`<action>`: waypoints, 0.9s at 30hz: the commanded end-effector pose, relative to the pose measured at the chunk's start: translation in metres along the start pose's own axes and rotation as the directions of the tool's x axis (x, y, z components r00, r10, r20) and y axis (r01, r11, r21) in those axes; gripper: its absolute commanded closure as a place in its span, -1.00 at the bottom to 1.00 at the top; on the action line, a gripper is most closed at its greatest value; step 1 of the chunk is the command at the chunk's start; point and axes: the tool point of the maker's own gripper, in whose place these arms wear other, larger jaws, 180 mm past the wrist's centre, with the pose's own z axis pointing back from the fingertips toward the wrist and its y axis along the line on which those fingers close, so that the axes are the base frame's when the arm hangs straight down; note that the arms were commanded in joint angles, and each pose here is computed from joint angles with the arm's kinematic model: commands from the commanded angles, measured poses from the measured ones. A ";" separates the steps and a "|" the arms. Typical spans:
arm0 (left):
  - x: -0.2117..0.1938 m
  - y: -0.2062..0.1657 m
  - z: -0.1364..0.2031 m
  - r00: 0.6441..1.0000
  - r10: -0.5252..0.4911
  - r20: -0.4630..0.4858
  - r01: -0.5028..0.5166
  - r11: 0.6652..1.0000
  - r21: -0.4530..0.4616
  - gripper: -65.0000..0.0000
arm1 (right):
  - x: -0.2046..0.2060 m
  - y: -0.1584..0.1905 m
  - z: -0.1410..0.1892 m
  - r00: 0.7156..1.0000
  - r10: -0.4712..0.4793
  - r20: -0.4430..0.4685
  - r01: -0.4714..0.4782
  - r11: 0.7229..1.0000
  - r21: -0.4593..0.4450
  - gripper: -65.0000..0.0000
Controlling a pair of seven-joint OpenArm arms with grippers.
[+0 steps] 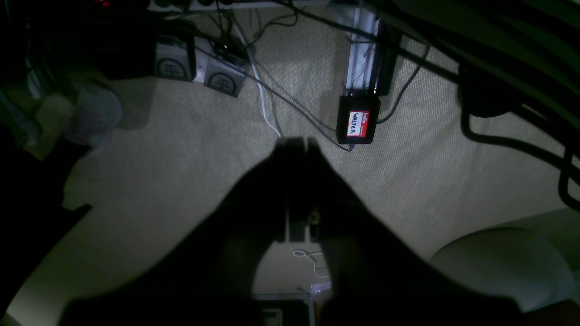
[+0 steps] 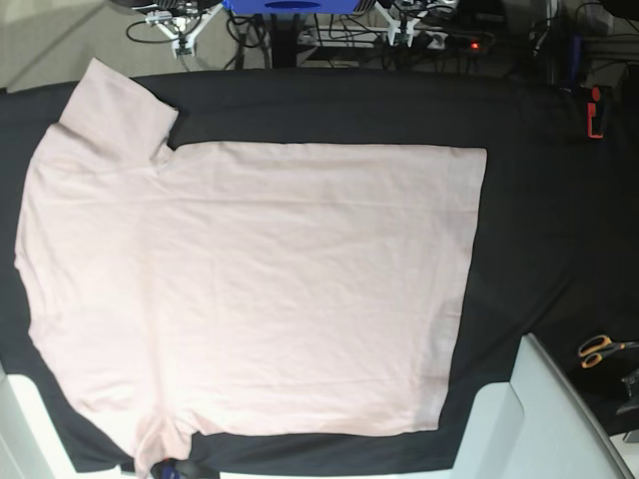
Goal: Fold the T-shirt properly
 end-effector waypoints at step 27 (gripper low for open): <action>-0.003 0.003 0.001 1.000 -0.002 0.006 0.002 1.000 0.008 1.00 | -0.003 0.001 0.000 1.000 -0.001 -0.006 0.001 1.000 0.006 0.69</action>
